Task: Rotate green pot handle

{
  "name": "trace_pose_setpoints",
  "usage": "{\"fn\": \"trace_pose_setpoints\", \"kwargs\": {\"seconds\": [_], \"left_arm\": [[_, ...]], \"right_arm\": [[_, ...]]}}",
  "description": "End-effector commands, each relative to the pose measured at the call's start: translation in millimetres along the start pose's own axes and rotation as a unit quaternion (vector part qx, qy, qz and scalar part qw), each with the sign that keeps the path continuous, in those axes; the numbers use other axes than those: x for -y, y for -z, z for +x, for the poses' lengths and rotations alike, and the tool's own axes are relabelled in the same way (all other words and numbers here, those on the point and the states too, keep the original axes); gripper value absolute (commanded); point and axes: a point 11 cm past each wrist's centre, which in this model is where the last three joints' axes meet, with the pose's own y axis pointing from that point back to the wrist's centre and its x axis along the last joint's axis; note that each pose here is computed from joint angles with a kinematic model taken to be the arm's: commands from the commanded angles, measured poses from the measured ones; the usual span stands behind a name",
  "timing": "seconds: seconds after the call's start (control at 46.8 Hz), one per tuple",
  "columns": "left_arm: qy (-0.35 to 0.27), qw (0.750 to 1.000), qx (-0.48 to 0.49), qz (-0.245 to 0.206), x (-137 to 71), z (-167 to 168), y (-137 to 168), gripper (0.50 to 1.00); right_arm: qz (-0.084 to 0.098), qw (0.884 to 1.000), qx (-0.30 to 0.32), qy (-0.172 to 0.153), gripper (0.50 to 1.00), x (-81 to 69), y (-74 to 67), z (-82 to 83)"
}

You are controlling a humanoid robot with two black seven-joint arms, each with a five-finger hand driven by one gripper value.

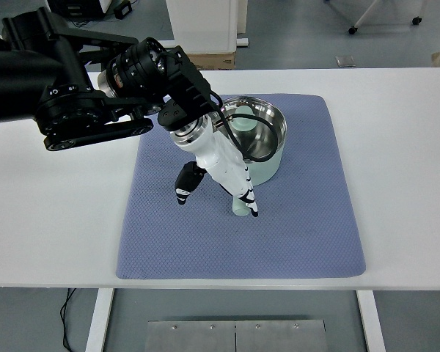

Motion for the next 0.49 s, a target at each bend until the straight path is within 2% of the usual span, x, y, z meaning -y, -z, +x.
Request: {"fn": "trace_pose_setpoints", "kwargs": {"seconds": [0.0,0.47], "left_arm": [[0.004,1.0,0.001,0.002,-0.7,0.0,0.3,1.0],[0.029,0.999,0.03,0.001,3.8,-2.7,-7.8,1.0]], "right_arm": [[-0.001,1.0,0.001,0.0,1.0,0.0,-0.1,0.0],[0.0,1.0,0.0,0.0,1.0,0.0,0.0,0.0]]}}
